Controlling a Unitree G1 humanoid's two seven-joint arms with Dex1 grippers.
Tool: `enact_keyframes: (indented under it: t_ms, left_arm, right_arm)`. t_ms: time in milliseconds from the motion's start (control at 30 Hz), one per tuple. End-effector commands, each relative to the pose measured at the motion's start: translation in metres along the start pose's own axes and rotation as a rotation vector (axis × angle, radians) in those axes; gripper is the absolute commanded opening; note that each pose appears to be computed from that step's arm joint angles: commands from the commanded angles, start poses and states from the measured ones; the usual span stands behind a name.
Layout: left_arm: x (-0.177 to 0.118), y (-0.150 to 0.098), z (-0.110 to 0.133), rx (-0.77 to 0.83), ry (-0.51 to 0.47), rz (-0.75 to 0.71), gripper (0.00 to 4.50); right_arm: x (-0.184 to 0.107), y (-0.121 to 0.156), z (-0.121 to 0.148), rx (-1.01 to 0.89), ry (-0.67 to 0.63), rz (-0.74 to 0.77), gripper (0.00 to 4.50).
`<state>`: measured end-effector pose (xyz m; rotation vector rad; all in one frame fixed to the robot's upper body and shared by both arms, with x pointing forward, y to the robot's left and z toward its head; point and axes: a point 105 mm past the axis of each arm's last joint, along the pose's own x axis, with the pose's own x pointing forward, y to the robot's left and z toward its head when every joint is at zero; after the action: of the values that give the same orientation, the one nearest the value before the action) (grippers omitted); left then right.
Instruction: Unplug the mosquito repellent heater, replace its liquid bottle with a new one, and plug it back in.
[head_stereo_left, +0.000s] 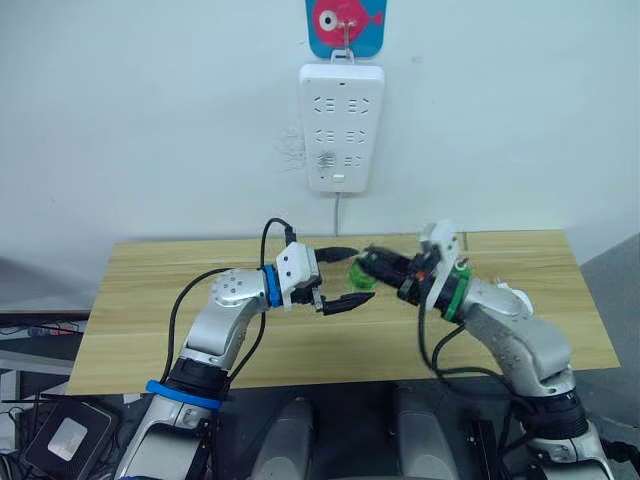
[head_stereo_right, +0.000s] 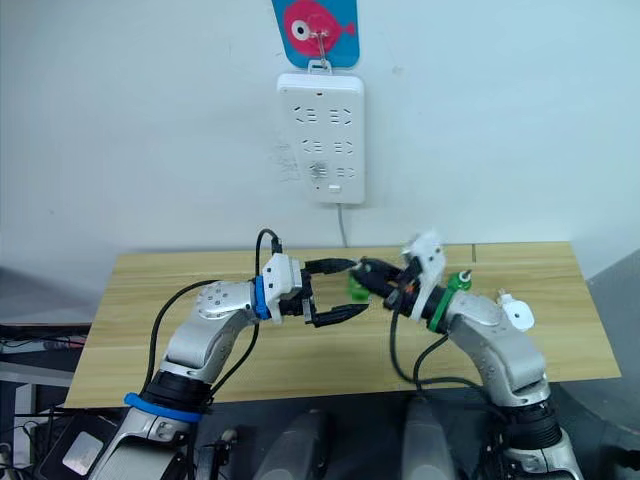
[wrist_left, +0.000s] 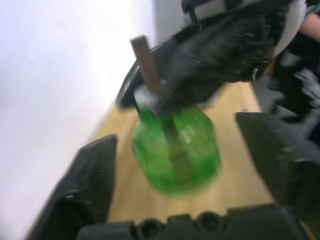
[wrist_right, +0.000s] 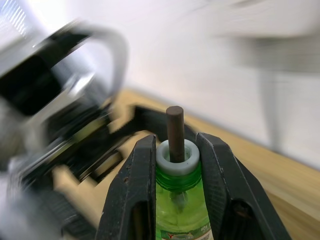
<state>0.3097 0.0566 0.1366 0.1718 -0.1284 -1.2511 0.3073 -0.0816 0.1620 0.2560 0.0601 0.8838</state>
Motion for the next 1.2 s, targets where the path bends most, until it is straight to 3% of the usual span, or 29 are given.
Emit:
enact_keyframes:
  t_ms: [33, 167, 333, 867, 967, 1133, 1200]
  left_arm:
    - [0.009, -0.002, 0.017, 0.052, -0.090, 0.085, 4.50]
    - [0.022, -0.001, 0.030, 0.065, -0.169, 0.175, 4.50]
    - [0.032, 0.006, 0.040, 0.077, -0.226, 0.283, 4.50]
    - [0.042, 0.003, 0.039, 0.050, -0.253, 0.337, 4.50]
    - [0.041, 0.007, 0.039, 0.064, -0.257, 0.347, 3.92]
    - [0.042, 0.009, 0.043, 0.062, -0.280, 0.360, 2.38]
    - [0.043, 0.008, 0.044, 0.062, -0.284, 0.361, 2.33]
  right_arm:
    - [-0.005, -0.007, 0.023, 0.230, -0.118, -0.064, 0.86]
    - [-0.006, -0.015, 0.030, 0.508, -0.217, -0.101, 0.86]
    - [-0.006, -0.014, 0.039, 0.689, -0.292, -0.107, 0.86]
    - [-0.007, -0.002, 0.047, 0.765, -0.283, -0.088, 0.86]
    - [-0.006, -0.001, 0.048, 0.767, -0.279, -0.084, 0.86]
    - [-0.005, -0.001, 0.049, 0.775, -0.282, -0.081, 0.86]
    - [-0.004, 0.000, 0.049, 0.778, -0.283, -0.080, 0.86]
